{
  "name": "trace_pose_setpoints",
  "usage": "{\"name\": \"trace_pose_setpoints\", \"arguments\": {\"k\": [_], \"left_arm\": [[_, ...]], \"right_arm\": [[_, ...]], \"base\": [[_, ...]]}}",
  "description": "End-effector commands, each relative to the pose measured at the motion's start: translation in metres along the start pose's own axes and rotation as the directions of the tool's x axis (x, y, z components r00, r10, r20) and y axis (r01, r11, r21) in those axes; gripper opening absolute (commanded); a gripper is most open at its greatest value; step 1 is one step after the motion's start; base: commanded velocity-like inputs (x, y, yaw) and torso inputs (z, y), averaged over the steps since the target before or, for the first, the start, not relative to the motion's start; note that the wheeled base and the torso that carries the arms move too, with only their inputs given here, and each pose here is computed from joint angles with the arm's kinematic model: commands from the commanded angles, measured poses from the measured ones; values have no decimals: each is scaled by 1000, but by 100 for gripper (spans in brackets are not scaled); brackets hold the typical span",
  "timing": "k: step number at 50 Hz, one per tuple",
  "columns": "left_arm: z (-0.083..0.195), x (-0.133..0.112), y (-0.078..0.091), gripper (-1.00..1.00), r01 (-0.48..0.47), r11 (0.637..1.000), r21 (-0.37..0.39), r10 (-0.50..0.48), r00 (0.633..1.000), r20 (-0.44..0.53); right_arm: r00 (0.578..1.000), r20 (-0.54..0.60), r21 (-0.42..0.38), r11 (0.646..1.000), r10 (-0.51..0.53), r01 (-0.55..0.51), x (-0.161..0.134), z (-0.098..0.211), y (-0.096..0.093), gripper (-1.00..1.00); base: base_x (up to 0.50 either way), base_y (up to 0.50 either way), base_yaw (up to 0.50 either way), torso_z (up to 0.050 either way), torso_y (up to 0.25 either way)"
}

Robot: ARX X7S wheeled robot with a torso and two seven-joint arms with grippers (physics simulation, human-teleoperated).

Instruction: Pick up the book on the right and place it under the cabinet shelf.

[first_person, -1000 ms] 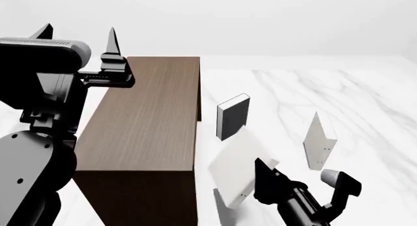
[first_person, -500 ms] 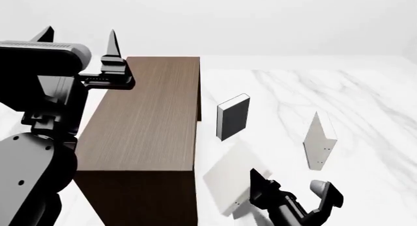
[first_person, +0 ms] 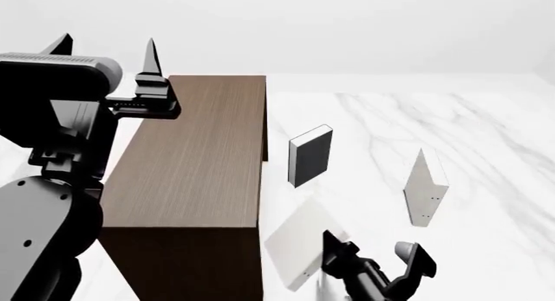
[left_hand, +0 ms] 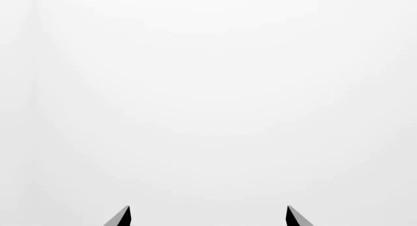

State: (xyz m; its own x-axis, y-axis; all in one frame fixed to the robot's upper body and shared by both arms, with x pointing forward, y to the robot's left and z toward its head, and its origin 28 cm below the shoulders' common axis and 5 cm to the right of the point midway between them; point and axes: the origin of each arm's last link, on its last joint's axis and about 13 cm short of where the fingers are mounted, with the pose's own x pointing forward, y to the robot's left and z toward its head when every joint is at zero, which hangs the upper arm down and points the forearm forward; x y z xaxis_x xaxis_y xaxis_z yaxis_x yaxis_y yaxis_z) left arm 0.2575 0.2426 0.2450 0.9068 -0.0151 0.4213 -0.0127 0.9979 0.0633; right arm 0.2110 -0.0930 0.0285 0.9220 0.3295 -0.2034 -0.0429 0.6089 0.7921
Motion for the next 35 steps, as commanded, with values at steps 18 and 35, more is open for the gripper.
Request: {"name": "trace_pose_setpoints", "arguments": {"k": [18, 35], "left_arm": [[2, -2, 2, 100, 1, 1000, 1, -1, 1000, 6], [3, -4, 3, 100, -2, 1000, -5, 2, 1000, 9]], "right_arm": [[1000, -15, -10, 1000, 23, -23, 21, -12, -1, -100], [999, 16, -53, 997, -50, 51, 35, -15, -9, -100]], "base": [[0, 0, 0, 1, 1], [0, 0, 1, 0, 0]]}}
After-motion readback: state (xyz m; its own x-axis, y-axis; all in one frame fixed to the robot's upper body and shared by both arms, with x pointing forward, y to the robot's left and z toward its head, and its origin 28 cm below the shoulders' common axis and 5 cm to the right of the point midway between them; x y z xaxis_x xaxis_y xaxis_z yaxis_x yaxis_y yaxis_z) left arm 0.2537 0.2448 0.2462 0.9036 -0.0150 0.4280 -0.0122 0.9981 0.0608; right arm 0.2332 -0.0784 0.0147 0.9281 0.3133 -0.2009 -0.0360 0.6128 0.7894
